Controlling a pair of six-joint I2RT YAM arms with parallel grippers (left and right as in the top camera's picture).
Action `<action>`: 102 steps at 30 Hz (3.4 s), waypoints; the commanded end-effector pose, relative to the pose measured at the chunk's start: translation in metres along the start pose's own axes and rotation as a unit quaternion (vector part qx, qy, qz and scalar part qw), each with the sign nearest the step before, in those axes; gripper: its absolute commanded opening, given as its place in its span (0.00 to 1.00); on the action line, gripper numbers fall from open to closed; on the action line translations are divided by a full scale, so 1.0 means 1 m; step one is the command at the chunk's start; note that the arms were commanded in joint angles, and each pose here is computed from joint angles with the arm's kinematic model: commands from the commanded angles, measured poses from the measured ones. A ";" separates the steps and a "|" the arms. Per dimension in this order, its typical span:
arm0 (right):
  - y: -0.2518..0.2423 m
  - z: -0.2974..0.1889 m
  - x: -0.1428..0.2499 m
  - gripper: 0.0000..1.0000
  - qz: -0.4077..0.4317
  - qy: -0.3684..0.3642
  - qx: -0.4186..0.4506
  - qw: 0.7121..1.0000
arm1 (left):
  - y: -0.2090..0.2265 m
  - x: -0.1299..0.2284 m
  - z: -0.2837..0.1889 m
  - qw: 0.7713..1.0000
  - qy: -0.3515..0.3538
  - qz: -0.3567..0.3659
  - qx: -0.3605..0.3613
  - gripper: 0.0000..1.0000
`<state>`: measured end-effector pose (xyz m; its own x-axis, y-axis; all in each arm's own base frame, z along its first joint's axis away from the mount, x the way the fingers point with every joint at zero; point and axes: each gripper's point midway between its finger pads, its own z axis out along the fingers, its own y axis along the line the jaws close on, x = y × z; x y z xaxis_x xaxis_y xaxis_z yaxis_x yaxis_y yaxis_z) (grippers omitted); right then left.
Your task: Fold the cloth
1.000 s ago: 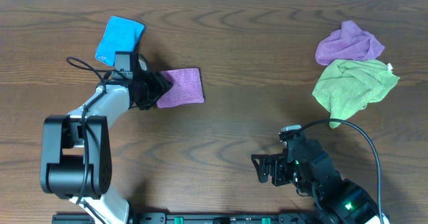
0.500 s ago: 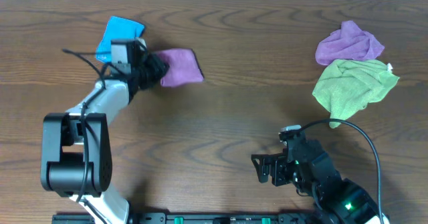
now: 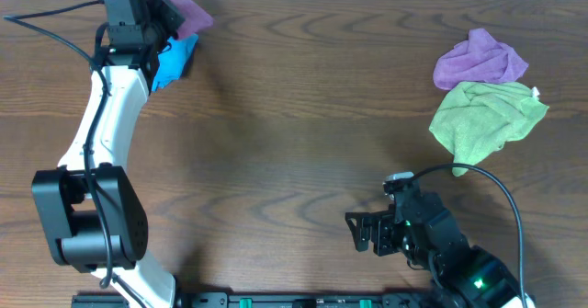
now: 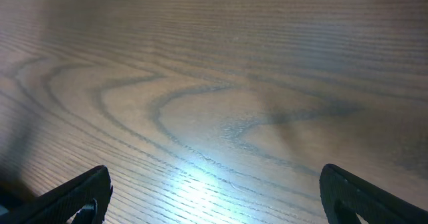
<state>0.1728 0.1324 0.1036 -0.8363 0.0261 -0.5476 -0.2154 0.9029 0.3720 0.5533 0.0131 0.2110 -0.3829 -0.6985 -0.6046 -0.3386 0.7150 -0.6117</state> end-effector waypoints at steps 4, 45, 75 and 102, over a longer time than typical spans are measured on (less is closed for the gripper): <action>-0.001 0.000 -0.001 0.99 0.008 -0.003 0.001 1.000 | 0.022 -0.026 0.018 0.997 -0.067 0.004 -0.042 0.06; -0.001 0.000 -0.001 0.99 0.008 -0.003 0.002 1.000 | 0.136 0.054 0.051 0.980 0.092 -0.025 -0.178 0.98; -0.001 0.000 -0.001 0.99 0.008 -0.003 0.001 1.000 | 0.023 -0.010 -0.175 0.984 0.065 0.148 -0.074 0.95; -0.001 0.000 -0.001 0.99 0.008 -0.003 0.002 1.000 | 0.074 0.102 -0.329 0.968 0.066 0.239 -0.035 0.95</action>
<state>0.1726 0.1323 0.1031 -0.8367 0.0258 -0.5470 -0.2154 0.9029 0.3720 0.2057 0.0099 0.2877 -0.6008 -0.2997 -0.7411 -0.1869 0.9540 -0.2343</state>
